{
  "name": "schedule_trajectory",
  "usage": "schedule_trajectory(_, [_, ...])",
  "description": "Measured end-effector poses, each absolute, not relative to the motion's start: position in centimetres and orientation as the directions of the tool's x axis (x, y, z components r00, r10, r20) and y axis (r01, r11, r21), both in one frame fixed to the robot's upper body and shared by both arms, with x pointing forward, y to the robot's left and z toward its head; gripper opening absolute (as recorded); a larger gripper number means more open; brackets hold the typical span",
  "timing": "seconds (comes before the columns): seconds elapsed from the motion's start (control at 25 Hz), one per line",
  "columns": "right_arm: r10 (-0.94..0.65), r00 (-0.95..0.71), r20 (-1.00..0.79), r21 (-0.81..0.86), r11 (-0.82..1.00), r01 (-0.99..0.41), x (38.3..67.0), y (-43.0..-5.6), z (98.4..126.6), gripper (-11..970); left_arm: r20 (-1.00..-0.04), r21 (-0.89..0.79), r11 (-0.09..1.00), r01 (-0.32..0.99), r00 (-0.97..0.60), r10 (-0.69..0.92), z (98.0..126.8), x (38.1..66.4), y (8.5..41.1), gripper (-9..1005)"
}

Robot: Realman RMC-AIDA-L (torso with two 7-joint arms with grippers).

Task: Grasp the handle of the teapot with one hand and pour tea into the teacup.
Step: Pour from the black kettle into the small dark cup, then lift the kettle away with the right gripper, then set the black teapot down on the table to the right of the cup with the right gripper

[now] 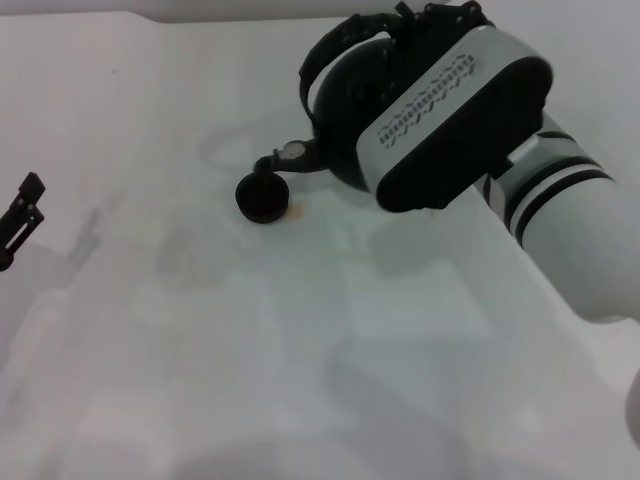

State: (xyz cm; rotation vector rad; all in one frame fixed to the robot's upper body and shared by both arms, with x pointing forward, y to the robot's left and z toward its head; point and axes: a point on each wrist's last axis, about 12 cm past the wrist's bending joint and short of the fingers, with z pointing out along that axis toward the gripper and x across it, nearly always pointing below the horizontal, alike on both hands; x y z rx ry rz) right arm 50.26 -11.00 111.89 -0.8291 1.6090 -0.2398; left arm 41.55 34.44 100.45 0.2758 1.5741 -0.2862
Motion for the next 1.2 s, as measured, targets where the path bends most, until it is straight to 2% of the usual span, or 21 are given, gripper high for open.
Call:
schedule_trajectory(0.4, [-0.475, -0.023, -0.880, -0.412, 0.785, -0.462, 51.3, -12.4, 112.0, 106, -1.000, -0.011, 0.940, 0.341, -0.024, -0.003, 100.4, 41.5, 34.6, 812])
schedule_trajectory(1.2, [-0.351, -0.067, -0.934, -0.272, 0.819, -0.505, 52.5, -21.8, 111.2, 106, -1.000, -0.002, 0.944, 0.330, -0.027, 0.007, 100.5, 41.8, 34.9, 813])
